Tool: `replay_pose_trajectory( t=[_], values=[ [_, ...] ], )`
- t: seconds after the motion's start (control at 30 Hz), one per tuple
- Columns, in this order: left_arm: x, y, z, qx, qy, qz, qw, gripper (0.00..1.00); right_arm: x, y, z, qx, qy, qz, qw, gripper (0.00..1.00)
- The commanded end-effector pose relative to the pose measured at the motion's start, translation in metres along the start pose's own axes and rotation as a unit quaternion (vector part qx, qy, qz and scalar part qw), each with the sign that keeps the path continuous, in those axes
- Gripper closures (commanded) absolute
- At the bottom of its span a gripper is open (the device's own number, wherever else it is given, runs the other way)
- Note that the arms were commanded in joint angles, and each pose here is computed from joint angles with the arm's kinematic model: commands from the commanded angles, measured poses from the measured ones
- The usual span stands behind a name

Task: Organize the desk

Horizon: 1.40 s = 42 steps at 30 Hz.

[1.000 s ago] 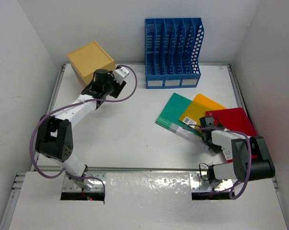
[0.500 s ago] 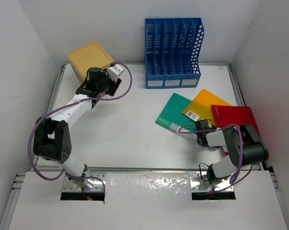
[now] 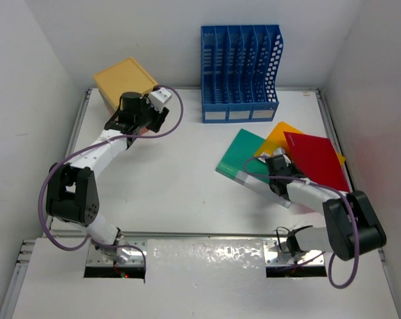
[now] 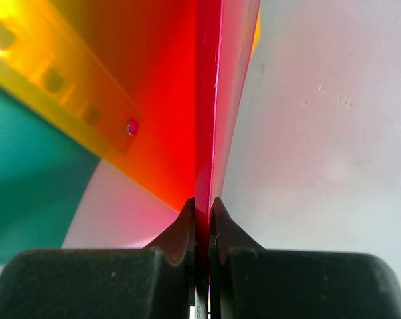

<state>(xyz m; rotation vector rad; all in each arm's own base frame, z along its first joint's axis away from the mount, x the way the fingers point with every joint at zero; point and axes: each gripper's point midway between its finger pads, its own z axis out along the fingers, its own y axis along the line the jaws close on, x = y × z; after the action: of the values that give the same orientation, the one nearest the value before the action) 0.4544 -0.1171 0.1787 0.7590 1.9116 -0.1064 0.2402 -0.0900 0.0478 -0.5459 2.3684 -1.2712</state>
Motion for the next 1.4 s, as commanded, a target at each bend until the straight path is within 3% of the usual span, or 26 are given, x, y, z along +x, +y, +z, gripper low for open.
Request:
replay_pose_trajectory(
  t=[0.0, 0.23, 0.4, 0.77, 1.07, 1.1, 1.17, 1.37],
  values=[
    [-0.038, 0.014, -0.014, -0.013, -0.049, 0.006, 0.999, 0.52, -0.028, -0.003, -0.015, -0.031, -0.051, 0.036, 0.998, 1.00],
    [-0.041, 0.012, -0.014, -0.003, -0.049, 0.004, 0.999, 0.51, -0.067, -0.020, -0.053, -0.084, -0.140, 0.111, 0.980, 1.00],
    [-0.045, -0.004, -0.015, 0.042, -0.054, 0.005, 0.998, 0.51, -0.092, -0.033, -0.083, -0.134, -0.212, 0.158, 0.955, 1.00],
    [-0.073, -0.053, -0.041, 0.179, -0.092, 0.057, 0.978, 0.45, -0.136, -0.056, -0.158, -0.259, -0.360, 0.223, 0.868, 1.00],
    [-0.119, -0.074, -0.078, 0.239, -0.170, 0.073, 0.953, 0.19, -0.168, -0.061, -0.226, -0.384, -0.440, 0.220, 0.782, 1.00],
    [-0.126, -0.072, -0.081, 0.235, -0.178, 0.077, 0.952, 0.10, -0.169, -0.060, -0.229, -0.392, -0.443, 0.218, 0.777, 1.00],
    [-0.136, -0.069, -0.085, 0.230, -0.187, 0.083, 0.951, 0.01, -0.172, -0.060, -0.238, -0.406, -0.454, 0.213, 0.764, 1.00],
    [-0.170, -0.060, -0.094, 0.221, -0.227, 0.101, 0.943, 0.01, -0.175, -0.049, -0.268, -0.462, -0.497, 0.181, 0.711, 1.00]
  ],
)
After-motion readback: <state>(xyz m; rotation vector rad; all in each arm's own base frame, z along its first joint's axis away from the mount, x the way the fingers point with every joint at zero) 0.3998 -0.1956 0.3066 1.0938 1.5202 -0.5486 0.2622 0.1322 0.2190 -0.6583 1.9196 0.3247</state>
